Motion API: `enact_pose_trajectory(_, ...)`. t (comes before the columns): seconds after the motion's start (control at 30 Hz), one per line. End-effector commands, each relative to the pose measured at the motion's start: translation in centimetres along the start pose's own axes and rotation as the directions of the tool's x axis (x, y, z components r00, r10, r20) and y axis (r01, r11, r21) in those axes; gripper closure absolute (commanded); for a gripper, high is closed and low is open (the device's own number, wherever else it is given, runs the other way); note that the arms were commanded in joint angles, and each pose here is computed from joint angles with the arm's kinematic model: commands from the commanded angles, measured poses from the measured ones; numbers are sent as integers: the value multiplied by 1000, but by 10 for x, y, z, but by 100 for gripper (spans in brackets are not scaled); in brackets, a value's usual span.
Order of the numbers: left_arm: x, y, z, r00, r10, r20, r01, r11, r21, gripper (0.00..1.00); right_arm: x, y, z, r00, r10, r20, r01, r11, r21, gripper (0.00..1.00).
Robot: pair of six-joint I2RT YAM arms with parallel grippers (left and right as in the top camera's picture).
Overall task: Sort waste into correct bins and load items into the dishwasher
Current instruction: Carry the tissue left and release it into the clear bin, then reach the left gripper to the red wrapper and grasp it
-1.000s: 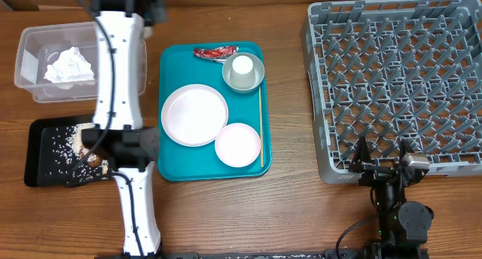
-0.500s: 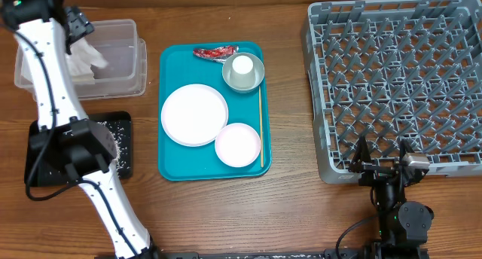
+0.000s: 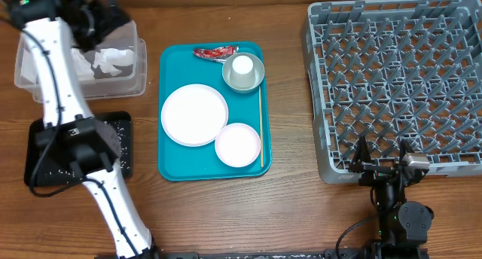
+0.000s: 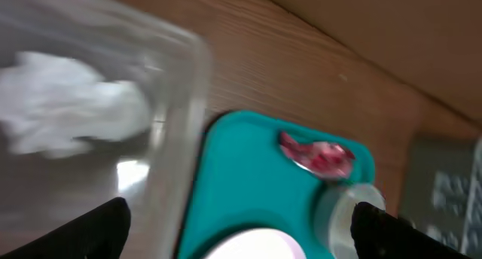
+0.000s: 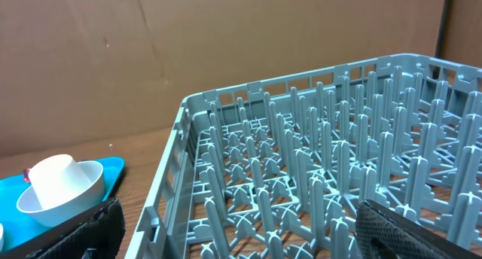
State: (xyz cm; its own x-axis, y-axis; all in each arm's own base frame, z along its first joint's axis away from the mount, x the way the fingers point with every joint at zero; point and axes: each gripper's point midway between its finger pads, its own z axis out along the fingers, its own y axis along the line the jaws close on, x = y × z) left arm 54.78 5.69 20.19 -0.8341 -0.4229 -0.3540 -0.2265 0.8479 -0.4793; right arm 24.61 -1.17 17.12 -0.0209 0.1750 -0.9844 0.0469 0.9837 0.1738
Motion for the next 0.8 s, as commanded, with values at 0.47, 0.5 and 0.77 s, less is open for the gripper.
enact_pose_trajectory(0.47, 48, -117, 88, 983, 173, 67, -151, 955, -254, 26, 2, 0, 0, 1000, 0, 4, 0, 1000, -4, 0)
enact_pose_trajectory(0.5, 52, -120, 92, 986, 153, 65, -132, 959, -251, 22, 2, 0, 0, 1000, 0, 4, 0, 1000, -4, 0)
enact_pose_trajectory(0.77, 77, -134, 135, 995, -78, 61, 89, 973, -211, 17, 2, 0, 0, 1000, 0, 4, 0, 1000, -4, 0)
